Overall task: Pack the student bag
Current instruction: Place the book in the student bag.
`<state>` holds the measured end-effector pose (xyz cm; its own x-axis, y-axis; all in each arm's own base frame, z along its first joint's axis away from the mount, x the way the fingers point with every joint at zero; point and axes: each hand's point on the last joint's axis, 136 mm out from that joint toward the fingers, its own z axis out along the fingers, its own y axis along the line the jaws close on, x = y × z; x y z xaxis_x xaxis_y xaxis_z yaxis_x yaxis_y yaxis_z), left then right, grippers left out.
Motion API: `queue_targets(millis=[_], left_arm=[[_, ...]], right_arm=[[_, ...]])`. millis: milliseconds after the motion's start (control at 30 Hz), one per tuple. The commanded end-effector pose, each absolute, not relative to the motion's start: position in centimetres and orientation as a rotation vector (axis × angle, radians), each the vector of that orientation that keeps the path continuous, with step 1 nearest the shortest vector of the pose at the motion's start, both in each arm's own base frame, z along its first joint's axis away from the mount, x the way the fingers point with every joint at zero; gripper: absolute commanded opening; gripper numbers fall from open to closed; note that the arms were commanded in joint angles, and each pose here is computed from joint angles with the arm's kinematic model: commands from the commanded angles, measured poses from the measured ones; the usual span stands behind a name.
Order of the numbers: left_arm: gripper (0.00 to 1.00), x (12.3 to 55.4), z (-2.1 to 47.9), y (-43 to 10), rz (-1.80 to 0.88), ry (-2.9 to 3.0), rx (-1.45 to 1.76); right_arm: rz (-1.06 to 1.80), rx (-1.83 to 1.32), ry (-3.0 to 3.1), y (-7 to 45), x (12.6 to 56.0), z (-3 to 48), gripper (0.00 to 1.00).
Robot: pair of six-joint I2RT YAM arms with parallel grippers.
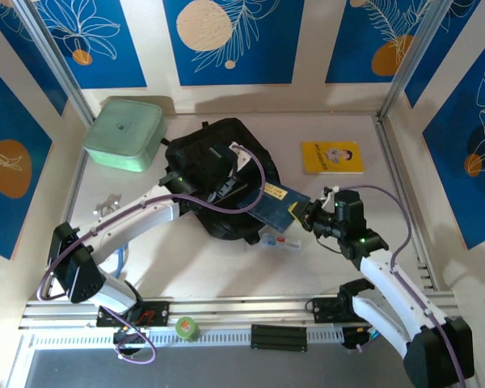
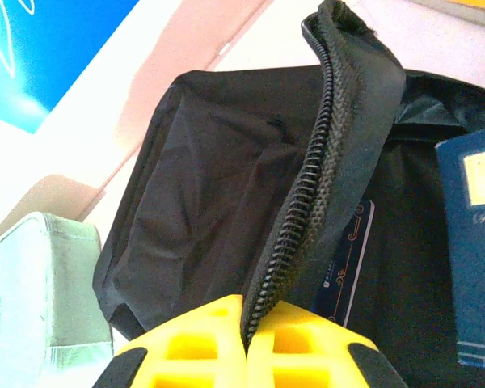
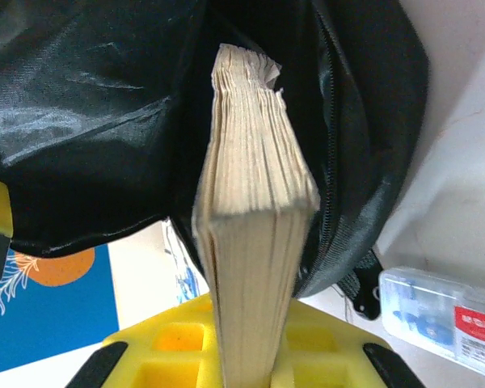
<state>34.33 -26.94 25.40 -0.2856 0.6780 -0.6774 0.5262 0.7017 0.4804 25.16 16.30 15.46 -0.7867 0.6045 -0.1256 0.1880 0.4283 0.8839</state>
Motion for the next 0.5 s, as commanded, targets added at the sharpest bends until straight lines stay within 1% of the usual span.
queue_targets(millis=[0,167,467], left_arm=[[0.0,34.7,29.5,-28.7,0.084,1.845,0.876],[0.0,34.2,30.1,-29.1,0.032,1.817,0.888],[0.0,33.6,29.9,-28.9,0.021,1.82,0.907]], right_arm=[[1.408,0.617,2.138,17.5,27.0,19.2,0.11],[1.463,0.69,2.14,18.9,28.9,19.0,0.11],[1.455,0.601,2.196,24.0,32.3,19.4,0.11]])
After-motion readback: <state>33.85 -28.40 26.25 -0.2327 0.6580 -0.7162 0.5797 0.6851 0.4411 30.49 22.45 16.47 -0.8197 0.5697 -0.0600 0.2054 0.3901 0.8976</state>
